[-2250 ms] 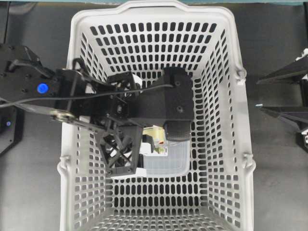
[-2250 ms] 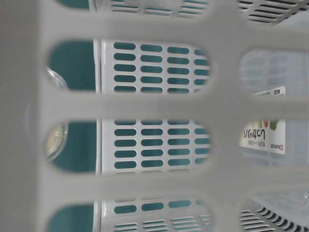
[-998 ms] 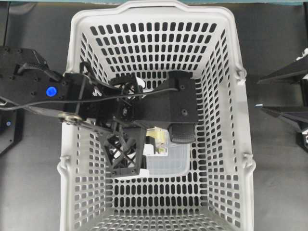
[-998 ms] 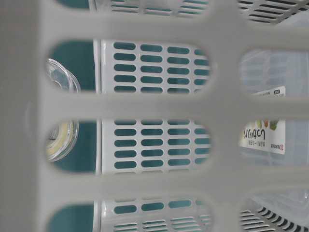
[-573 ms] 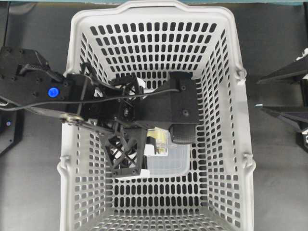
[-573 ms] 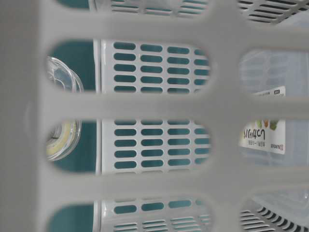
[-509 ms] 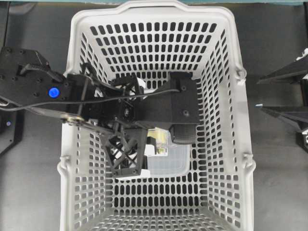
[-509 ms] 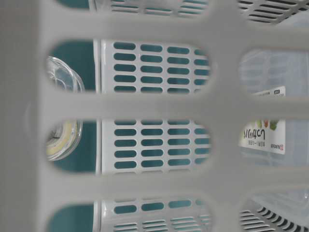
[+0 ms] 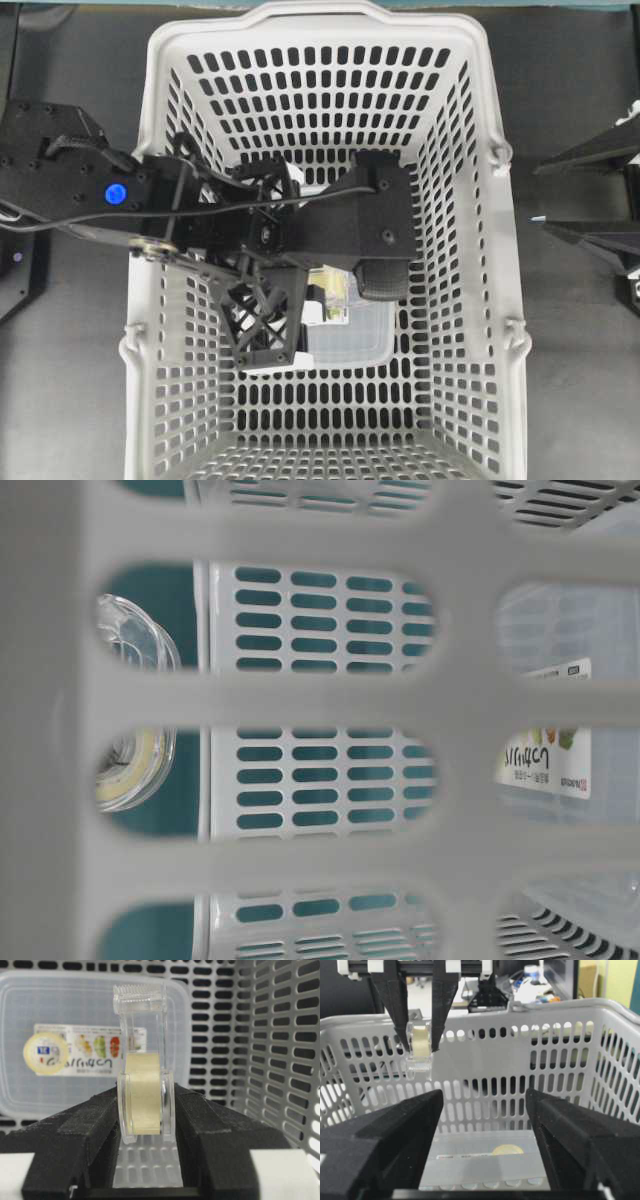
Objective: Pick up the tape dispenser from the shopping basket with the left arm.
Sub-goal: 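Hold the tape dispenser raised in the left gripper above the basket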
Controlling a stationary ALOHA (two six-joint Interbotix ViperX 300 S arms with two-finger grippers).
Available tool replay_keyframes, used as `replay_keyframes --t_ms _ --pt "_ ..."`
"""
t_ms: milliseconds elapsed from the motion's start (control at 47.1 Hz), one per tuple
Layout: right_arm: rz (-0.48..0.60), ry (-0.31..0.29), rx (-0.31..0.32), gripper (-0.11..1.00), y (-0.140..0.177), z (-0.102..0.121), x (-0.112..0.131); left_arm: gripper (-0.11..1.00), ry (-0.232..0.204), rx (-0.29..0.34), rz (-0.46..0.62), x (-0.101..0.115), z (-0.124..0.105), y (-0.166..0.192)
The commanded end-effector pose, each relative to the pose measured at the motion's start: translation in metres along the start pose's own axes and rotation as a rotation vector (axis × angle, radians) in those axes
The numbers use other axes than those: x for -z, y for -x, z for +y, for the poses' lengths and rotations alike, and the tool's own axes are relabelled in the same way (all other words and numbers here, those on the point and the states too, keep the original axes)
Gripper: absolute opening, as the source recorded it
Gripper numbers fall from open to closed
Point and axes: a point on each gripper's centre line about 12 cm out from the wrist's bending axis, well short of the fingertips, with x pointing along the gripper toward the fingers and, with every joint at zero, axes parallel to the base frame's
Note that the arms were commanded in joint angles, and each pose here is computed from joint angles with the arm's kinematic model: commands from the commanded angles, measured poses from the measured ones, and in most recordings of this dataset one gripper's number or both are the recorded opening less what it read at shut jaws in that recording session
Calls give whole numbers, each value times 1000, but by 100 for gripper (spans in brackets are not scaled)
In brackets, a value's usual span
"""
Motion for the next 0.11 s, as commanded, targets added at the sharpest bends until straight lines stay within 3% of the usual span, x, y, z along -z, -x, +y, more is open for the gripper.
replay_keyframes --t_ms 0,85 --pt "-8 -2 -2 65 -1 0 -2 28 -2 5 -30 -3 -1 8" --pt "-8 -2 -2 65 -1 0 -2 28 -2 7 -36 -2 -1 5"
